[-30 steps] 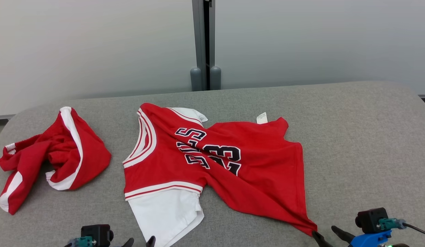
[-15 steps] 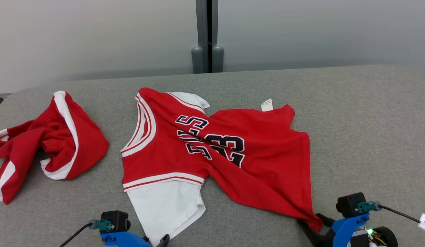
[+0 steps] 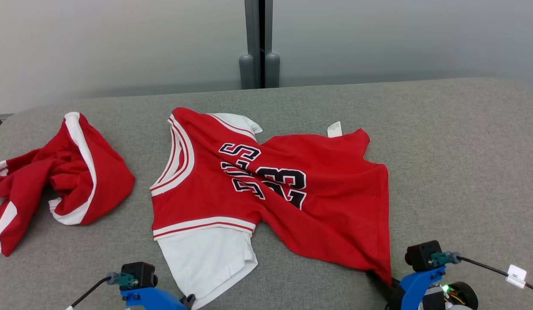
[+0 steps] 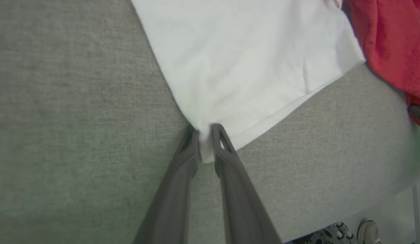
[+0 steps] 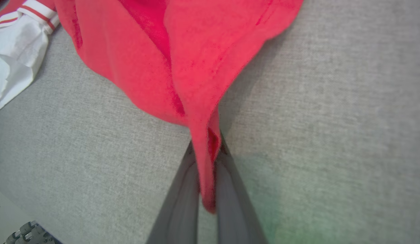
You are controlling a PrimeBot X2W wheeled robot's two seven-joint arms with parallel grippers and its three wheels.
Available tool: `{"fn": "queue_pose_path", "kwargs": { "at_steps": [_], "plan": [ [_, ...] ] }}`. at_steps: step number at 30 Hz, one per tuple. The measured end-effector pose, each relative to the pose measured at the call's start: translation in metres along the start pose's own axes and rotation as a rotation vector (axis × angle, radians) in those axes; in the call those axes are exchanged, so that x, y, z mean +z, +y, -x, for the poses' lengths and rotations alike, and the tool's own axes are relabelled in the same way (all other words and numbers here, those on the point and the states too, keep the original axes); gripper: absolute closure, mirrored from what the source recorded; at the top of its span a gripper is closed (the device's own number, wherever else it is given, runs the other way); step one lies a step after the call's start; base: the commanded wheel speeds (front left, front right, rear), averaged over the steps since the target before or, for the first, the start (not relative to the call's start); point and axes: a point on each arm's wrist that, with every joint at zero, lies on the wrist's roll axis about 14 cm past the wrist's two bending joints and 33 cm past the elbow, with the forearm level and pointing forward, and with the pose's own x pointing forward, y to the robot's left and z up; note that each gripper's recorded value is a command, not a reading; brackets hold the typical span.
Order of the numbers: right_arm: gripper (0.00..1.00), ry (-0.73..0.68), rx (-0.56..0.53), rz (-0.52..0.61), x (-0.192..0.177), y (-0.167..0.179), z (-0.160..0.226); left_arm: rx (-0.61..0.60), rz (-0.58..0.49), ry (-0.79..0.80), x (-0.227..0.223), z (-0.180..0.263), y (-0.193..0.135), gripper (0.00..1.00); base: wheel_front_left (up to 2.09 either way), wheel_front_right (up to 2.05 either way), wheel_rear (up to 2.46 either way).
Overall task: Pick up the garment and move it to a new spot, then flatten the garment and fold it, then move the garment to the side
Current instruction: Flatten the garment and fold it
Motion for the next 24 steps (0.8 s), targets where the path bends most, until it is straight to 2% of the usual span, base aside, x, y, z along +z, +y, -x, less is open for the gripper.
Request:
{"fn": "queue_pose_path", "kwargs": {
  "at_steps": [4, 11, 18, 24],
  "plan": [
    [1.00, -0.043, 0.031, 0.003, 0.004, 0.011, 0.000, -0.003, 0.008, -0.039, 0.006, 0.002, 0.001, 1.00, 0.00, 0.00, 0.00],
    [1.00, -0.178, 0.091, -0.017, 0.033, 0.023, 0.013, -0.049, 0.030, -0.254, 0.048, 0.027, -0.003, 1.00, 0.00, 0.00, 0.00],
    [1.00, -0.367, 0.160, -0.059, 0.087, 0.028, 0.038, -0.073, -0.063, -0.464, 0.101, 0.059, -0.006, 1.00, 0.00, 0.00, 0.00],
    [1.00, -0.409, 0.199, -0.034, 0.137, 0.023, 0.030, -0.083, -0.186, -0.605, 0.186, 0.059, -0.009, 1.00, 0.00, 0.00, 0.00]
  ]
}}
